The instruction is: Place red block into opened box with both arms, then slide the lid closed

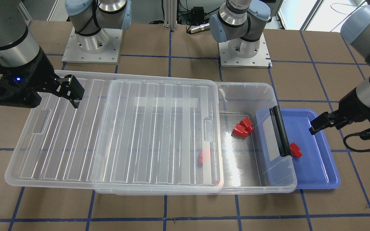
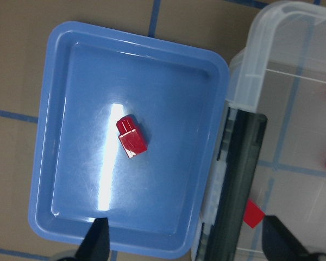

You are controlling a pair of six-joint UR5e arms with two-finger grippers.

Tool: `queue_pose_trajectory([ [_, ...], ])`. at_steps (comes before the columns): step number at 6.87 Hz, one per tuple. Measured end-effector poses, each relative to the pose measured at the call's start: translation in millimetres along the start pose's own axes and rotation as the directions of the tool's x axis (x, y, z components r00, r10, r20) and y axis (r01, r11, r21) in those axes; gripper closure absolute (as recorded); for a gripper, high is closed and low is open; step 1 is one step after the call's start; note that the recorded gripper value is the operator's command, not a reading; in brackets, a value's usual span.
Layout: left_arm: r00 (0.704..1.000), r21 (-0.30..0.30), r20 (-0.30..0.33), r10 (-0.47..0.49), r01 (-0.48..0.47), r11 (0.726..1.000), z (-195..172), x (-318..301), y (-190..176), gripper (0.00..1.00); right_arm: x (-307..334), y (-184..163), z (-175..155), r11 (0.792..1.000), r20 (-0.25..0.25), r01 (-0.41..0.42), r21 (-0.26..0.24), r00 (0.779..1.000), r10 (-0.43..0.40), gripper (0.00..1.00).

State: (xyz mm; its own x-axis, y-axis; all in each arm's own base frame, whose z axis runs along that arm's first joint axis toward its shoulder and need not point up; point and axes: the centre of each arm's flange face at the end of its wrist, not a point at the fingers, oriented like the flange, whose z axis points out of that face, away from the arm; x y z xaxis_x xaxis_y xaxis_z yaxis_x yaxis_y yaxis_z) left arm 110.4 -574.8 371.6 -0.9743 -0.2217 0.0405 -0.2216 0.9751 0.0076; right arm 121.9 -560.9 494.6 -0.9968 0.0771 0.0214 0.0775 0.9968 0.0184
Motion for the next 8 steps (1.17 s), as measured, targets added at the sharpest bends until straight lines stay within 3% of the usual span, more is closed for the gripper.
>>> queue_pose_trajectory([
  [4,0.993,-0.003,0.000,-0.120,0.120,0.993,100.8,-33.6,14.0,0.00,-16.8,10.1,-0.3,1.000,0.006,0.002,-0.019,1.000,-0.001,0.00],
  [8,0.978,-0.011,-0.013,-0.208,0.208,0.978,163.7,-35.1,14.9,0.00,-17.4,11.0,-1.4,1.000,0.007,0.002,-0.016,1.000,-0.002,0.00],
])
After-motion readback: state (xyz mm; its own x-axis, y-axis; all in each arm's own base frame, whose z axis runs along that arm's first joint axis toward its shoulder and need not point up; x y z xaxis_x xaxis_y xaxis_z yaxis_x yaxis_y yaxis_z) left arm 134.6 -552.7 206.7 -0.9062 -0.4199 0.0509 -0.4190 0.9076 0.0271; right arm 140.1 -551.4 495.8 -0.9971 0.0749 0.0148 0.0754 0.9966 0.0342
